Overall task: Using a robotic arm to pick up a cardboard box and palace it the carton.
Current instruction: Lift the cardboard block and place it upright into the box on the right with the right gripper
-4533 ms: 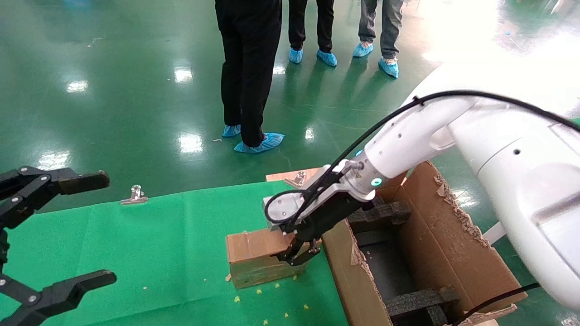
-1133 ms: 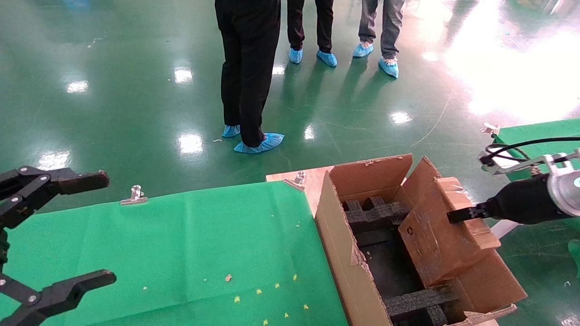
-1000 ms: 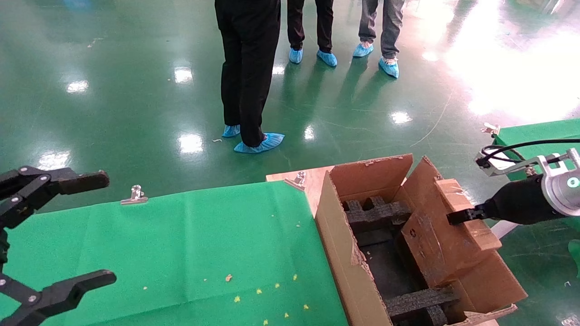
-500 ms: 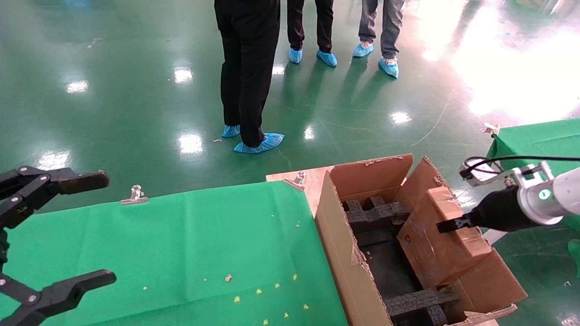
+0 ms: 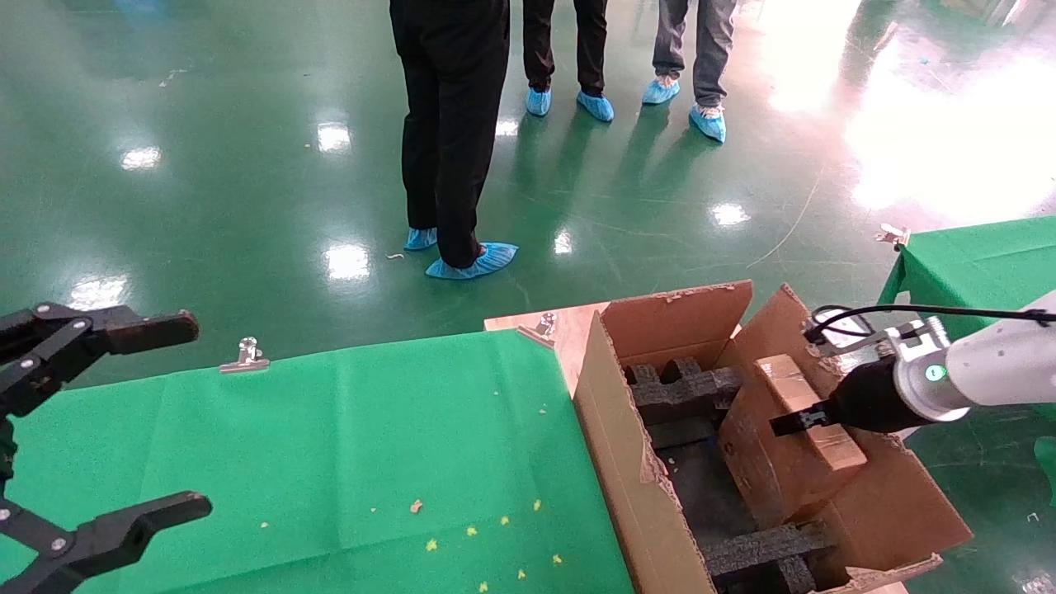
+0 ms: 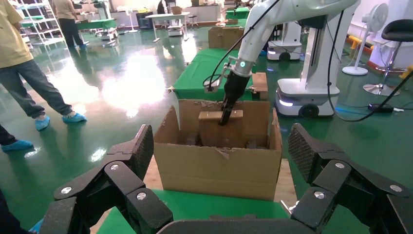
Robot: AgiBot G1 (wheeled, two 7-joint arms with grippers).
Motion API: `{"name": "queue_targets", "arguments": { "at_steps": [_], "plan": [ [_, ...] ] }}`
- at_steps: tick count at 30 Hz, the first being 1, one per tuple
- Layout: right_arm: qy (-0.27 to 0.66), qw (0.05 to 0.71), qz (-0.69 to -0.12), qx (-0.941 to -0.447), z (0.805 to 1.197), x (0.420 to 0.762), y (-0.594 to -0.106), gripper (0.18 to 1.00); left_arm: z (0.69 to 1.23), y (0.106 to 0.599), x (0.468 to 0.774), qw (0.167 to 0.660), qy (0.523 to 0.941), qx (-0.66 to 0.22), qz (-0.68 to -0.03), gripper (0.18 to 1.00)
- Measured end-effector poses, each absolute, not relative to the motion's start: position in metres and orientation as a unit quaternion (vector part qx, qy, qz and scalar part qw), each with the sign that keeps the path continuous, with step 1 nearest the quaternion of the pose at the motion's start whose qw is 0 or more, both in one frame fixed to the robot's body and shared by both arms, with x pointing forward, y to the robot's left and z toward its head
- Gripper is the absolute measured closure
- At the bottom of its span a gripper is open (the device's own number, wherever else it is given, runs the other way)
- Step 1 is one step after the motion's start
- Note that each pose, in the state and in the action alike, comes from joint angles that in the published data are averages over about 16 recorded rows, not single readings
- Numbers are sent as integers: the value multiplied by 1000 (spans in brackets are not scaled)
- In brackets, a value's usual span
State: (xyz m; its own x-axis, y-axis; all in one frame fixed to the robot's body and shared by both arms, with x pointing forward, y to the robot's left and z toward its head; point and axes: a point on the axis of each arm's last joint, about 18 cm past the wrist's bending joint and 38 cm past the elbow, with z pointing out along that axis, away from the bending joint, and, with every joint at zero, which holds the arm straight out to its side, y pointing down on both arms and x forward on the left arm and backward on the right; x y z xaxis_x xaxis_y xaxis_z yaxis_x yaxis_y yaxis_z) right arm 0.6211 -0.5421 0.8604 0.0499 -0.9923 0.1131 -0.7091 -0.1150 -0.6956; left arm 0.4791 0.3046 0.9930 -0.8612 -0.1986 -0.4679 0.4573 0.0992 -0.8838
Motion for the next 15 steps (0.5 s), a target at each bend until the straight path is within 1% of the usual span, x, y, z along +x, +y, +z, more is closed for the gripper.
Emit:
{"name": "queue_targets", "arguments": {
  "at_steps": [15],
  "plan": [
    [627,227,-282,-690,825,634,-539,868,993,305,479,247,699,93,-665,184]
  ]
}}
